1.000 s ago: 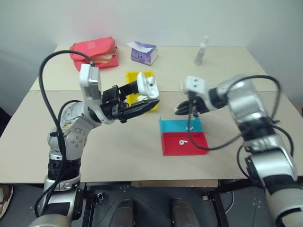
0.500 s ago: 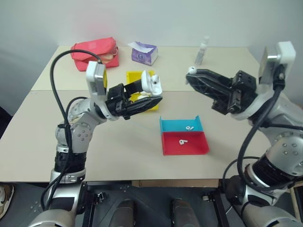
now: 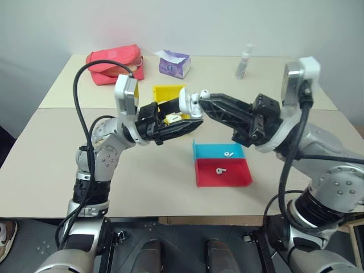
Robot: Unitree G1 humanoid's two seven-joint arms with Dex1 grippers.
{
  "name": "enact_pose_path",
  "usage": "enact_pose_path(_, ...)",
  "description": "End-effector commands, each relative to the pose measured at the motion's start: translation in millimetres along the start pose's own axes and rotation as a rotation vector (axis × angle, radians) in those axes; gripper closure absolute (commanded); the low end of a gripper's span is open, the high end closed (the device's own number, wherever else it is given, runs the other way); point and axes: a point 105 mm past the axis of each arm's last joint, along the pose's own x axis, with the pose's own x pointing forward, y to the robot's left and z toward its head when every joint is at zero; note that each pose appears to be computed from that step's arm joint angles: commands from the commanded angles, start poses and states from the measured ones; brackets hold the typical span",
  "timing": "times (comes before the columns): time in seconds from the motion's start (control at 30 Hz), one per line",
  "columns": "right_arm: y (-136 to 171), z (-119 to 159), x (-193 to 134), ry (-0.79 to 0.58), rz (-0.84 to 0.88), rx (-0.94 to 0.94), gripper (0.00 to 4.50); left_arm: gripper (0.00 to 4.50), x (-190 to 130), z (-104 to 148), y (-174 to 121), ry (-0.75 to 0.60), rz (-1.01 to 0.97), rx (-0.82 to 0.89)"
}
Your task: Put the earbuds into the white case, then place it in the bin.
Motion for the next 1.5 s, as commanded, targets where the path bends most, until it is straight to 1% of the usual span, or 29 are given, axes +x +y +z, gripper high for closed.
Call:
enact_pose_path(0.03,7.6,3.3,0.5,-0.013,0.03,-0.029,3.87,1.7,3.7,10.6,-2.8,-0.021,-0.022,0.045)
enact_pose_path(0.33,4.9,-5.9,2.2,0.045,0.03,-0.052,3.87,1.7,4.9,12.1,-3.1,-0.025,-0.014,0.058)
enact_pose_path(0.4,5.5,-7.6,1.9,0.057,0.038,-0.062,3.17,1.7,4.6,12.3,-2.8,-0.025,-0.011,0.061)
enact_pose_path(0.5,6.1,-9.1,1.1,0.073,0.05,-0.069,2.25,1.7,4.0,12.7,-2.2,-0.025,-0.008,0.064)
enact_pose_path(0.6,5.3,-8.9,0.7,0.077,0.049,-0.076,1.2,1.7,3.3,12.8,-1.8,-0.024,-0.007,0.066)
enact_pose_path(0.67,4.2,-7.9,0.4,0.076,0.044,-0.078,0.57,1.7,2.9,12.9,-1.5,-0.023,-0.006,0.066)
enact_pose_path(0.9,1.1,0.2,-8.3,0.045,0.029,-0.064,0.57,1.7,-1.5,10.0,1.6,-0.01,0.007,0.056)
enact_pose_path(1.07,-11.3,10.2,-16.2,0.051,-0.013,-0.08,0.57,1.7,-6.5,-3.9,6.6,0.033,0.034,0.039)
enact_pose_path(1.13,-19.2,15.3,-14.9,0.077,-0.041,-0.101,0.94,1.7,-8.4,-13.3,10.0,0.053,0.058,0.037)
enact_pose_path(1.2,-23.0,15.5,-13.2,0.117,-0.053,-0.129,1.47,1.7,-8.7,-17.9,12.3,0.059,0.07,0.035)
enact_pose_path(1.3,-23.0,10.7,-3.7,0.21,-0.025,-0.179,2.56,1.7,-5.6,-24.8,13.3,0.069,0.064,0.041)
enact_pose_path(1.33,-22.9,9.9,-1.1,0.229,-0.016,-0.191,2.78,1.7,-4.8,-26.6,13.6,0.073,0.06,0.043)
enact_pose_path(1.5,-18.6,5.3,20.7,0.312,0.058,-0.236,4.38,1.7,3.8,-36.5,12.9,0.104,0.025,0.058)
